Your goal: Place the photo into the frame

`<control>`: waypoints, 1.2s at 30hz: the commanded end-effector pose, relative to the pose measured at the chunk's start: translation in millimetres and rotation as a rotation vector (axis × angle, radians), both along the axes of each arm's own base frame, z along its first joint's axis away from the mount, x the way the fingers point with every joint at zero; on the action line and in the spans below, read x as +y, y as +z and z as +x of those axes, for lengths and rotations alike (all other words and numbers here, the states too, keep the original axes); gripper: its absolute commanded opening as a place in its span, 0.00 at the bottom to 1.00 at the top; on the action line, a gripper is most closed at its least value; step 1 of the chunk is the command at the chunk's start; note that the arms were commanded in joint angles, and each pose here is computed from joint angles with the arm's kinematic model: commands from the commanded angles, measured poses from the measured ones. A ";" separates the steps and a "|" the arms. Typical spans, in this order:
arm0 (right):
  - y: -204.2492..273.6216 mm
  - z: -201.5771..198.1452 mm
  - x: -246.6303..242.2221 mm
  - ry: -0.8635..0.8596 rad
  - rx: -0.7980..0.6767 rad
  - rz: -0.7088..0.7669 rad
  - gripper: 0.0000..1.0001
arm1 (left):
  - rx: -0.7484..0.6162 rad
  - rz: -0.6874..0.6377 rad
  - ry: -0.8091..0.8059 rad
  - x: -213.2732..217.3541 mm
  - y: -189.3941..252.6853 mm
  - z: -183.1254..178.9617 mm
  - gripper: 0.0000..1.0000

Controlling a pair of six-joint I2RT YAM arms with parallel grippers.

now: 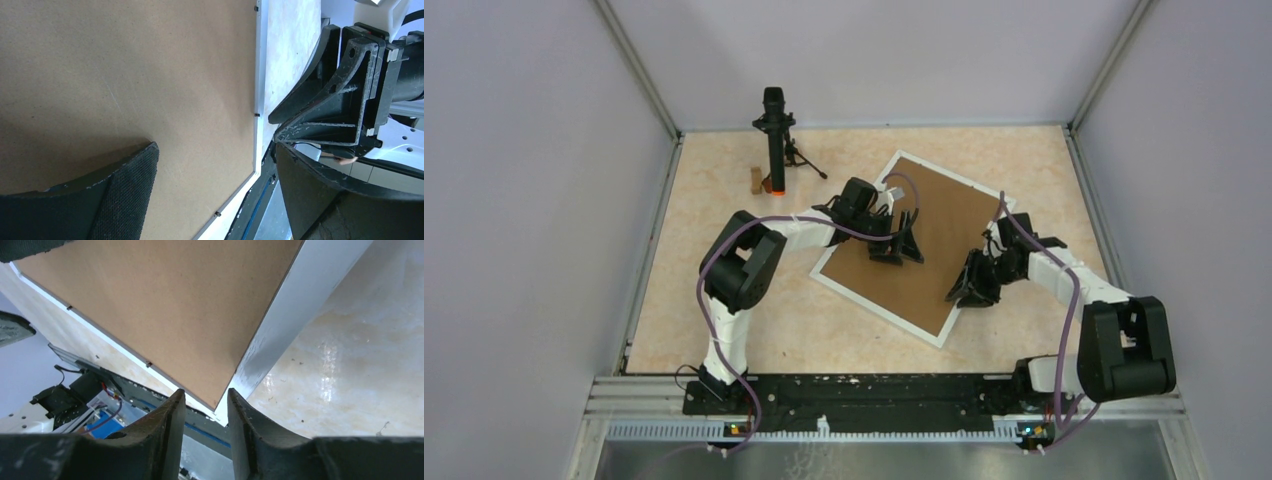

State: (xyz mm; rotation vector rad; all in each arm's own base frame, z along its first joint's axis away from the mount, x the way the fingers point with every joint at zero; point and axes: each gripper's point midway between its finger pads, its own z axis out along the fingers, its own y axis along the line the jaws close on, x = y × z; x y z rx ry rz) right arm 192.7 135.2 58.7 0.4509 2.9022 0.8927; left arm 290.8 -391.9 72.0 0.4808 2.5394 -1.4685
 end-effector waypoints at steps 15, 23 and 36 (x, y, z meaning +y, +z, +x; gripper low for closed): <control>-36.2 3.7 -9.4 -0.043 0.025 -0.084 0.31 | 0.154 0.209 0.021 31.4 -60.9 -33.5 0.93; -59.2 2.8 -20.0 -0.163 0.070 -0.238 0.27 | 0.153 0.211 0.023 31.9 -61.2 -32.3 0.93; -47.2 43.1 -14.3 -0.237 -0.051 -0.365 0.31 | 0.036 0.198 0.001 27.1 -25.2 -18.3 0.95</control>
